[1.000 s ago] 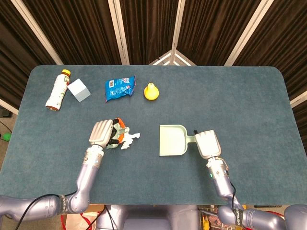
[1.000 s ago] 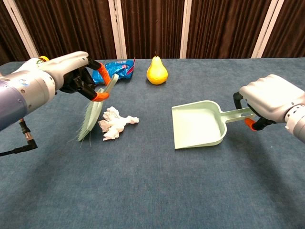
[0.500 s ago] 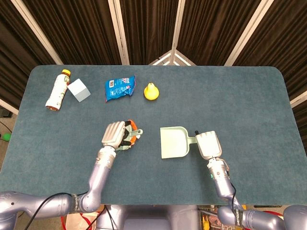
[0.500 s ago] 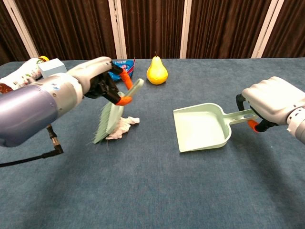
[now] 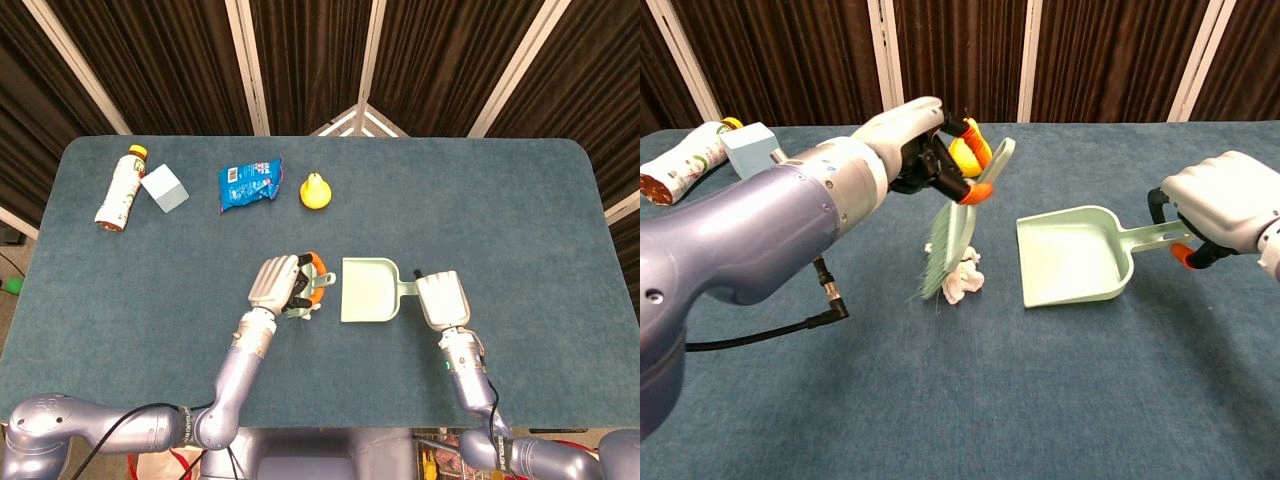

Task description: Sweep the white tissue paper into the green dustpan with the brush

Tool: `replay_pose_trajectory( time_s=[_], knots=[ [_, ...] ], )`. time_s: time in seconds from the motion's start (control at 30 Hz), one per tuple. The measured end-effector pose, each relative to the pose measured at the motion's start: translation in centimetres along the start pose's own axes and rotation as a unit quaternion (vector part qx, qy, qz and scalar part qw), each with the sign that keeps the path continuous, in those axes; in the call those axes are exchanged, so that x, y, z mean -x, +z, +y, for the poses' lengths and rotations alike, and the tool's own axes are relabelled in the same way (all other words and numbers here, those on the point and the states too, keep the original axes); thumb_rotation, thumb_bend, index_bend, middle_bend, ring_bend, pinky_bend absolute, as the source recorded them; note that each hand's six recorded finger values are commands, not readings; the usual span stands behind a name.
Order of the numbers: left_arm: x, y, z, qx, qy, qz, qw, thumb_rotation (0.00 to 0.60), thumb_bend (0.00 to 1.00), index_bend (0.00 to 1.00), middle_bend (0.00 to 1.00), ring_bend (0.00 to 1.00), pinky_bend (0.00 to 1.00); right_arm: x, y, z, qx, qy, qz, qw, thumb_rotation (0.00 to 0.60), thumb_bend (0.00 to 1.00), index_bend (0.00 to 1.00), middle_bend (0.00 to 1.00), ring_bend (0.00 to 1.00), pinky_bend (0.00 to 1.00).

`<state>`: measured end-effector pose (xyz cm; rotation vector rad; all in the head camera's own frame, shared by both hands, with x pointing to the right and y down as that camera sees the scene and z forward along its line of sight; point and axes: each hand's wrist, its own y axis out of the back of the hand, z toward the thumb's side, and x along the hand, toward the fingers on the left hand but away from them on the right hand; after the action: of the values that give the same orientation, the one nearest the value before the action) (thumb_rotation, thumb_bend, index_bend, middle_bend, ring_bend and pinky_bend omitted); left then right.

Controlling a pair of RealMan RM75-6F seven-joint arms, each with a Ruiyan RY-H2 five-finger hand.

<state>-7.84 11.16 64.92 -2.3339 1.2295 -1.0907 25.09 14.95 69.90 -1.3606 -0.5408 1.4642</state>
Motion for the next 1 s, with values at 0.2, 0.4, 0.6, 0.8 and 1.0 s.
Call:
replay_pose_trajectory(
  time_s=[0.2, 0.4, 0.6, 0.8, 1.0],
  knots=[
    [0.8, 2.0, 1.1, 0.045, 0.018, -0.055, 0.9973, 0.600, 0.65, 0.79, 1.00, 1.00, 1.00, -0.3, -1.0, -0.2, 0.002, 0.004, -0.007, 1.0000, 0.600, 0.52, 0.61, 0.82, 0.84, 0.88],
    [1.6, 1.6, 3.5, 0.043, 0.029, -0.067, 0.9964, 0.600, 0.65, 0.79, 1.00, 1.00, 1.00, -0.6, -0.5, -0.4, 0.005, 0.007, -0.002, 1.0000, 0.600, 0.52, 0.61, 0.82, 0.84, 0.88],
    [2.0, 0.0, 6.1, 0.030, 0.043, -0.058, 0.9970, 0.600, 0.65, 0.79, 1.00, 1.00, 1.00, -0.3, 1.5, 0.4, 0.006, 0.005, 0.001, 1.0000, 0.600, 0.52, 0.61, 0.82, 0.84, 0.88],
    [2.1, -1.1, 7.3, 0.046, 0.043, -0.048, 0.9968, 0.600, 0.65, 0.79, 1.00, 1.00, 1.00, -0.5, 2.9, 0.7, 0.011, 0.002, 0.007, 0.9999, 0.600, 0.52, 0.61, 0.82, 0.84, 0.88],
    [1.9, -1.9, 8.1, 0.023, 0.045, -0.045, 0.9977, 0.600, 0.65, 0.79, 1.00, 1.00, 1.00, -0.6, 3.8, 0.7, 0.010, 0.001, 0.013, 0.9999, 0.600, 0.52, 0.61, 0.82, 0.84, 0.88]
  ],
)
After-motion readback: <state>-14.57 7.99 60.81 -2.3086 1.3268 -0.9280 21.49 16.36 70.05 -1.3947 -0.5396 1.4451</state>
